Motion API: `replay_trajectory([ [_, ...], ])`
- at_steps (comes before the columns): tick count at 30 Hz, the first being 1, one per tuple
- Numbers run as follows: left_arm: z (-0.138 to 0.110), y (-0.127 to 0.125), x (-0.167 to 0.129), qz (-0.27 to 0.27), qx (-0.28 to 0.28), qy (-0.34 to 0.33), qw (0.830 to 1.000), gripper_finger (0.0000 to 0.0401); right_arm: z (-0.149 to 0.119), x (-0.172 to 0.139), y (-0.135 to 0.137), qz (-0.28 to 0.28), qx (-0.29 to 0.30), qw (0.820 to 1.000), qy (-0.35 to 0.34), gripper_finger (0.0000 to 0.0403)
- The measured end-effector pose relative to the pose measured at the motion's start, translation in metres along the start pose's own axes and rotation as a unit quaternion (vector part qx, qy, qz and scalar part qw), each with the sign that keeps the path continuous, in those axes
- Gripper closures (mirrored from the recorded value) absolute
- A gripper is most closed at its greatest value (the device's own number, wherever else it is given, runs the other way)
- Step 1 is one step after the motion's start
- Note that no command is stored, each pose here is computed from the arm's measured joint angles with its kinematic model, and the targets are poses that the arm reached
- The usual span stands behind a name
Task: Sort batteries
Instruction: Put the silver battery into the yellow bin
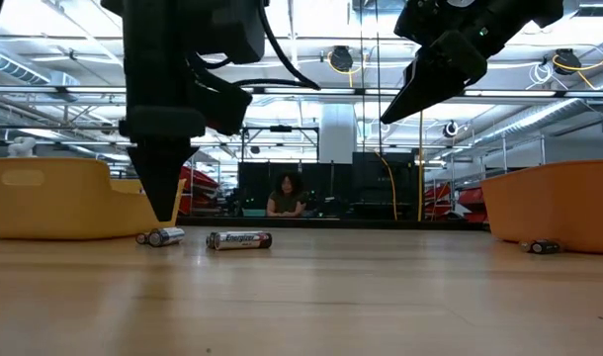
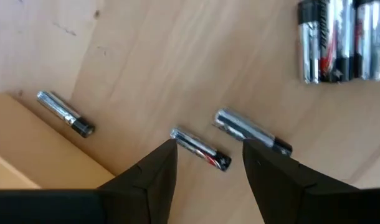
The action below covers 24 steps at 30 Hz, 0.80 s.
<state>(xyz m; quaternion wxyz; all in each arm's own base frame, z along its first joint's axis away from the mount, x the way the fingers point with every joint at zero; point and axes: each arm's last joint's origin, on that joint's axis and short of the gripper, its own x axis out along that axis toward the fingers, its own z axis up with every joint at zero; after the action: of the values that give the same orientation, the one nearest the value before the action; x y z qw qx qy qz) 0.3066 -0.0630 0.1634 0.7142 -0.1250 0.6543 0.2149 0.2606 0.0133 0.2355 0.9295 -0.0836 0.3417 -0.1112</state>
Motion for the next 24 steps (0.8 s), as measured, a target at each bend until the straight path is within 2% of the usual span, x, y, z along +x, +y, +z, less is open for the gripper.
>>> replay_trajectory([
  [15, 0.004, 0.003, 0.010, -0.007, -0.011, 0.027, 1.000, 0.0256, 0.000, 0.000, 0.000, 0.000, 0.000, 1.000, 0.000, 0.0243],
  [24, 0.004, 0.001, 0.021, 0.001, 0.026, 0.048, 0.999, 0.0269, 0.000, 0.000, 0.001, 0.011, 0.000, 1.000, 0.000, 0.0243],
])
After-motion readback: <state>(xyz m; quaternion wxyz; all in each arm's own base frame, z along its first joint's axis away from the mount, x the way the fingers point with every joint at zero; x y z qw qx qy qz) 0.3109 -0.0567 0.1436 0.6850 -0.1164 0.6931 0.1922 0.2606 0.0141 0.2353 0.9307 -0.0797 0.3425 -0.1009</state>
